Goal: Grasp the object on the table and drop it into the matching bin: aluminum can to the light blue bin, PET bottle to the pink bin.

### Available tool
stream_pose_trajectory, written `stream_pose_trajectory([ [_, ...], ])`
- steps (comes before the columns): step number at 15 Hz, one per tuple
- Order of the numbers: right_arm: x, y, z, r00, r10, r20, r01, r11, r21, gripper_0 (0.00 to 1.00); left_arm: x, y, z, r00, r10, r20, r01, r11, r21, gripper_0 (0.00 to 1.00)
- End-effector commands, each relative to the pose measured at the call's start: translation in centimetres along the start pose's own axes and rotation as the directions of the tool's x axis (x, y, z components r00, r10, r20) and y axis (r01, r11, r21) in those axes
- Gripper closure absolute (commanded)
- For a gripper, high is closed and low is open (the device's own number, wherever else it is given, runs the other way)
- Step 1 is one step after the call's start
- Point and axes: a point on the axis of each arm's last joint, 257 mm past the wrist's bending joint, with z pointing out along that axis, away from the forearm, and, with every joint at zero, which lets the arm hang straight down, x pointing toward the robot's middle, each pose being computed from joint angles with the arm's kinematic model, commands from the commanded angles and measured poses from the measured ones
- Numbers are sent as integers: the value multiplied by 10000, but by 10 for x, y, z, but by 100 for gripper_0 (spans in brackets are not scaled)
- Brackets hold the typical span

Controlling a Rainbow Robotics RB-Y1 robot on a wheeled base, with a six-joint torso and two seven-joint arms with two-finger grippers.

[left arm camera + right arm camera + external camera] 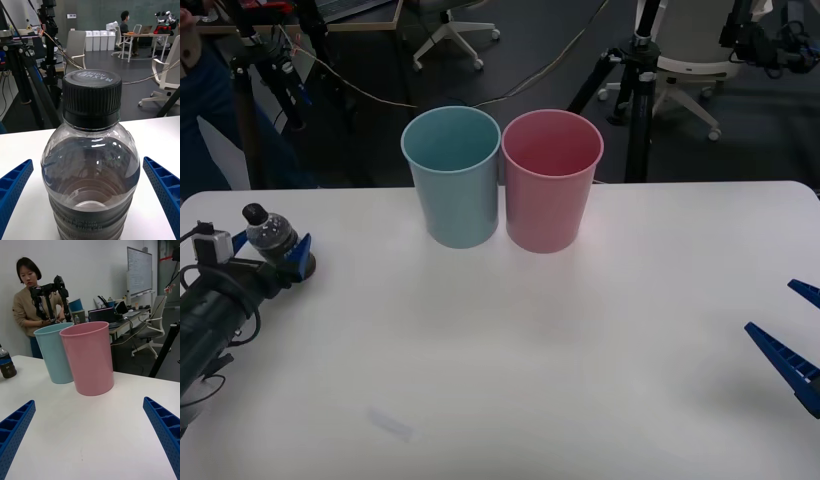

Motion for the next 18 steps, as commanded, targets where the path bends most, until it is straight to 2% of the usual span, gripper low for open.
stream_pose_trajectory([
  [1,0,0,0,10000,0,0,0,10000,0,0,1,-2,2,10000,30,-51,-30,10000,38,0],
  [2,0,0,0,10000,0,0,0,10000,0,0,2,-3,2,9999,64,-95,-63,10000,41,14],
  [3,0,0,0,10000,0,0,0,10000,0,0,2,-3,2,9999,100,-125,-99,9999,55,37],
  [4,0,0,0,10000,0,0,0,10000,0,0,2,-3,2,9999,85,-119,-84,9999,69,73],
  [5,0,0,0,10000,0,0,0,10000,0,0,2,-4,3,9999,75,-111,-74,9999,87,100],
  [13,0,0,0,10000,0,0,0,10000,0,0,-6,-13,5,10000,0,99,-4,9991,430,100],
  [15,0,0,0,10000,0,0,0,10000,0,0,-8,-19,3,9998,-42,201,29,9977,670,100],
  [18,0,0,0,10000,0,0,0,10000,0,0,-12,-24,-9,9992,121,373,-154,9959,892,100],
])
